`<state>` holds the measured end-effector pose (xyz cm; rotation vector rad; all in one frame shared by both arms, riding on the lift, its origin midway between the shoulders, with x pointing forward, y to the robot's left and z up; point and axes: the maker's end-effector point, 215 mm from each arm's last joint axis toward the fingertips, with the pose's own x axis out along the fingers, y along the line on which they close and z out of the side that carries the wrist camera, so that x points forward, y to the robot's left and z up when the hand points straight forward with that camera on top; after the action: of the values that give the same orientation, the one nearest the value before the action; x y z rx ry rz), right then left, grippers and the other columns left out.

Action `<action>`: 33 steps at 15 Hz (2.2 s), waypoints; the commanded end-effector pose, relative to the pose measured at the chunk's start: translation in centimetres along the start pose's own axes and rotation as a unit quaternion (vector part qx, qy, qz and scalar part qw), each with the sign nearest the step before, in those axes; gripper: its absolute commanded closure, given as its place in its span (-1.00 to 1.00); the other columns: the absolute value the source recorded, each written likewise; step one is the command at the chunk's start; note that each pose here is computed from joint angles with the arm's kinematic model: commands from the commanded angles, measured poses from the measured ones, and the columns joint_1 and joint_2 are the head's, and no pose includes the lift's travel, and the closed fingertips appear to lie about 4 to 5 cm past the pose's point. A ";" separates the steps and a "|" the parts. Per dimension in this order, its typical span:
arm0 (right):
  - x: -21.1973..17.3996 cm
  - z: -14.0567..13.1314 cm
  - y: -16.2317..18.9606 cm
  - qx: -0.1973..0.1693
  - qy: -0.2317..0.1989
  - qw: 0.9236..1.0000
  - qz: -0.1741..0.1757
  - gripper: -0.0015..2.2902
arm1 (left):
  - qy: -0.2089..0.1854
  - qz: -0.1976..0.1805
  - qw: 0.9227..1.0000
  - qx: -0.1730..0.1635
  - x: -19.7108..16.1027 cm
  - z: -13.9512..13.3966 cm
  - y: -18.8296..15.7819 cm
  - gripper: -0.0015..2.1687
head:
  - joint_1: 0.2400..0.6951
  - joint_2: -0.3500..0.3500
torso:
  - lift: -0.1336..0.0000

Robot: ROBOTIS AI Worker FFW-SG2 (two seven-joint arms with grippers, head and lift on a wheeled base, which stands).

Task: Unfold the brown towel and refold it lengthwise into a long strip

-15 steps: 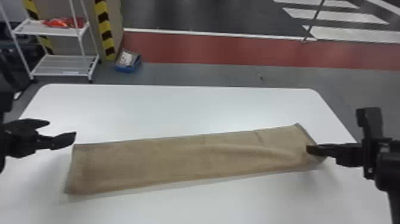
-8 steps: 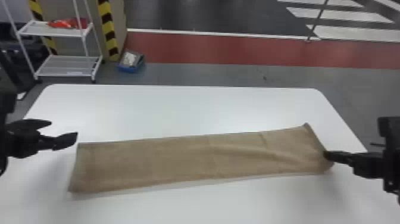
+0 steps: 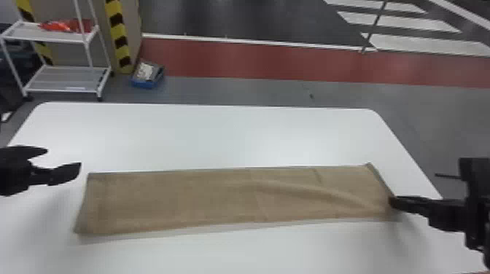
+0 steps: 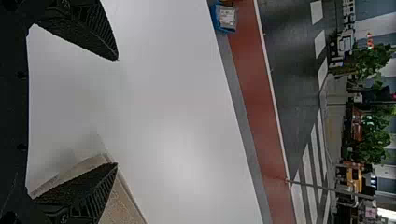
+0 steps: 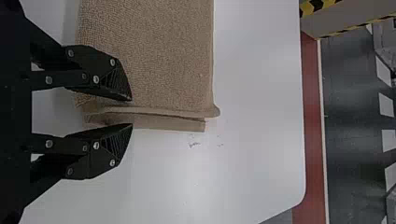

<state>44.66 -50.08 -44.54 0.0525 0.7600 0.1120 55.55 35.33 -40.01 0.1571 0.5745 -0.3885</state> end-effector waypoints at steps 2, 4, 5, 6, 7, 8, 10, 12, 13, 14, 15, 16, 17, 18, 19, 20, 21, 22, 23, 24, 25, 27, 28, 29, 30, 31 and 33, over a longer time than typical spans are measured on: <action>-2.9 2.1 -0.2 0.033 -0.041 0.999 0.006 -0.99 | 0.001 0.002 1.000 -0.001 -0.2 -0.2 0.3 -0.93 | 1.00 -0.46 | -0.85; -3.1 2.9 1.6 0.041 -0.056 0.997 0.031 -0.96 | -0.001 0.002 1.000 -0.002 -0.2 -0.1 0.3 -0.93 | 1.00 -0.47 | -0.85; -2.4 2.7 2.8 0.039 -0.055 0.997 0.040 -0.96 | -0.002 0.000 1.000 -0.002 -0.2 -0.1 0.2 -0.93 | 1.00 -0.46 | -0.85; -1.6 2.4 3.6 0.031 -0.045 0.997 0.046 -0.95 | -0.003 -0.001 1.000 -0.003 -0.2 -0.1 0.1 -0.93 | 1.00 -0.44 | -0.85; -0.8 1.8 4.2 0.026 -0.034 0.998 0.050 -0.95 | -0.002 -0.001 1.000 -0.004 -0.2 -0.2 0.1 -0.93 | 1.00 -0.42 | -0.85; 0.0 1.1 4.7 0.022 -0.023 0.998 0.052 -0.94 | 0.000 -0.001 1.000 -0.004 -0.2 -0.4 0.0 -0.93 | 1.00 -0.37 | -0.85; 1.2 0.0 4.3 0.019 -0.006 0.999 0.049 -0.93 | 0.000 0.000 1.000 -0.005 -0.2 -0.5 0.1 -0.93 | 1.00 -0.33 | -0.85; 1.7 -0.6 4.4 0.019 0.002 0.999 0.050 -0.92 | 0.000 0.001 1.000 -0.005 -0.3 -0.6 0.3 -0.93 | 1.00 -0.32 | -0.85; 1.7 -0.6 4.4 0.018 0.001 0.999 0.050 -0.92 | -0.001 0.000 1.000 -0.005 -0.3 -0.6 0.2 -0.93 | 1.00 -0.31 | -0.85; 1.7 -0.8 4.3 0.018 0.004 0.999 0.048 -0.92 | -0.001 0.001 1.000 -0.006 -0.4 -0.7 0.3 -0.93 | 1.00 -0.31 | -0.85; 1.5 -0.8 3.9 0.020 0.002 0.999 0.045 -0.92 | -0.001 0.000 1.000 -0.009 -0.4 -0.9 0.2 -0.93 | 1.00 -0.31 | -0.85; 1.1 -0.4 3.6 0.020 -0.004 0.999 0.042 -0.92 | -0.008 0.001 1.000 -0.012 -0.9 -0.7 0.3 -0.93 | 1.00 -0.31 | -0.85; 0.2 0.2 3.6 0.027 -0.015 0.999 0.042 -0.92 | -0.016 0.002 1.000 -0.017 -1.4 -0.6 0.3 -0.93 | 1.00 -0.31 | -0.85; -1.3 1.5 4.2 0.033 -0.042 0.997 0.048 -0.92 | -0.029 0.004 0.999 -0.028 -2.2 -0.4 0.4 -0.93 | 1.00 -0.32 | -0.85; -2.5 3.0 5.4 0.039 -0.075 0.995 0.060 -0.92 | -0.054 0.002 0.997 -0.047 -3.1 0.3 0.1 -0.93 | 1.00 -0.32 | -0.85; -4.0 4.6 7.2 0.048 -0.113 0.990 0.075 -0.93 | -0.079 -0.002 0.995 -0.068 -3.9 0.8 -0.5 -0.93 | 1.00 -0.31 | -0.85; -5.1 5.8 9.1 0.059 -0.145 0.983 0.092 -0.93 | -0.102 0.004 0.991 -0.084 -4.8 1.2 -1.0 -0.94 | 1.00 -0.30 | -0.85; -5.8 6.4 10.7 0.063 -0.166 0.979 0.099 -0.93 | -0.118 0.015 0.988 -0.102 -5.5 1.1 -1.3 -0.94 | 1.00 -0.27 | -0.85; -6.4 7.1 12.7 0.059 -0.192 0.974 0.107 -0.93 | -0.147 0.023 0.981 -0.123 -6.0 1.3 -2.0 -0.95 | 1.00 -0.24 | -0.85; -7.0 8.0 14.3 0.040 -0.212 0.970 0.107 -0.93 | -0.187 0.040 0.972 -0.134 -6.9 2.3 -2.4 -0.95 | 1.00 -0.20 | -0.85; -7.3 8.7 15.5 0.011 -0.227 0.969 0.098 -0.93 | -0.221 0.060 0.964 -0.133 -7.7 3.0 -3.0 -0.95 | 1.00 -0.13 | -0.85; -7.0 8.9 18.1 -0.029 -0.247 0.966 0.074 -0.93 | -0.274 0.101 0.952 -0.094 -10.2 4.6 -3.2 -0.95 | 1.00 -0.07 | -0.85; -6.3 8.2 19.2 -0.030 -0.244 0.967 0.067 -0.92 | -0.299 0.121 0.944 -0.073 -11.1 5.2 -4.1 -0.95 | 1.00 -0.04 | -0.85; -5.8 7.4 20.0 -0.029 -0.239 0.969 0.062 -0.92 | -0.306 0.131 0.940 -0.068 -11.4 4.9 -5.2 -0.95 | 1.00 -0.01 | -0.85; -5.7 7.4 20.7 -0.034 -0.246 0.967 0.060 -0.92 | -0.315 0.144 0.936 -0.059 -11.9 4.5 -6.4 -0.95 | 1.00 0.05 | -0.85; -5.0 6.5 22.0 -0.031 -0.238 0.969 0.065 -0.92 | -0.323 0.157 0.932 -0.043 -12.6 4.3 -7.4 -0.95 | 1.00 0.06 | -0.85; -4.5 7.5 25.3 -0.050 -0.276 0.957 0.073 -0.92 | -0.320 0.164 0.932 -0.041 -13.0 3.0 -9.4 -0.95 | 1.00 0.08 | -0.85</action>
<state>44.10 -28.49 -34.44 0.0585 0.2551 0.2251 44.70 31.72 -30.16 0.0301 -0.0807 -0.0538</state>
